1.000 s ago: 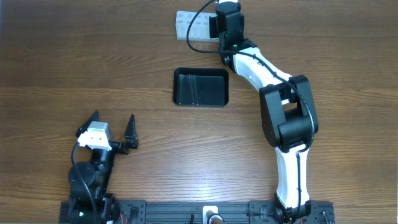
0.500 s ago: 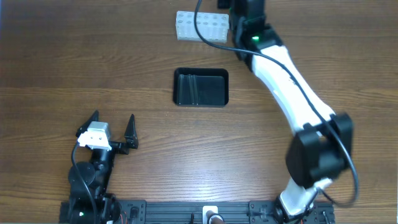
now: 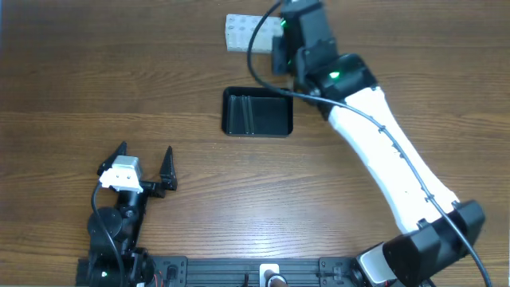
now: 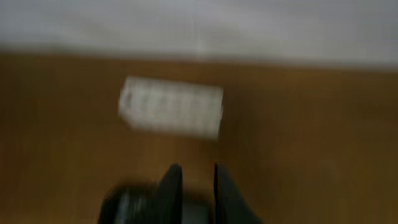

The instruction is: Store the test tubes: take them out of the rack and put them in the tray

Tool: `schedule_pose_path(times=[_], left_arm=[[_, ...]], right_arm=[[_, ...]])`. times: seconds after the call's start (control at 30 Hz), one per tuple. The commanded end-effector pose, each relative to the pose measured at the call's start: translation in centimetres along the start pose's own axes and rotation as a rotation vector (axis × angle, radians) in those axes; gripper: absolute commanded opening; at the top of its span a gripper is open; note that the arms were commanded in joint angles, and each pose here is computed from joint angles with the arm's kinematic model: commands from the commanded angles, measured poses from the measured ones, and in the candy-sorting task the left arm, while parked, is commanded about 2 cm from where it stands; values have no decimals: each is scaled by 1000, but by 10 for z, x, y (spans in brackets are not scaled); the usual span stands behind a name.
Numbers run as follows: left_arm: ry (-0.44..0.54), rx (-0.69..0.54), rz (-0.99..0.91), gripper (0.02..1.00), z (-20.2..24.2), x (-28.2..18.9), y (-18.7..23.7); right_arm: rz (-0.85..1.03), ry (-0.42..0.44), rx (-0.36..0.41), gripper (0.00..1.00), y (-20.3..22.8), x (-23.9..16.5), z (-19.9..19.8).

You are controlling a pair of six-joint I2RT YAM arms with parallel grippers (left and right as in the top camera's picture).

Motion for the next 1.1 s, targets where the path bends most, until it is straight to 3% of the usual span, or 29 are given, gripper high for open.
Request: schedule_pose_path(times=[0.03,0.27,0.47,1.1], left_arm=[[7,14,-2,1000,-1,0,1],[7,14,-2,1000,-1,0,1],[7,14,-2,1000,-1,0,1],[7,14,-2,1000,-1,0,1]], right_arm=[[119,27,73,16,47,30,-2],[161,63,159,16,91,76,-11],[206,99,165,16,115,114,-13],[261,136,188,104,145,148,-16]])
Point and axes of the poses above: each gripper's point midway between its finger pads, its own x axis out along the fingers, its own z axis along the line the jaws close on, y = z × x, the point moved 5 cm from there along -x, back along the fingers, and after that the axes turned 13 degrees about x, right-handed, at the moved point
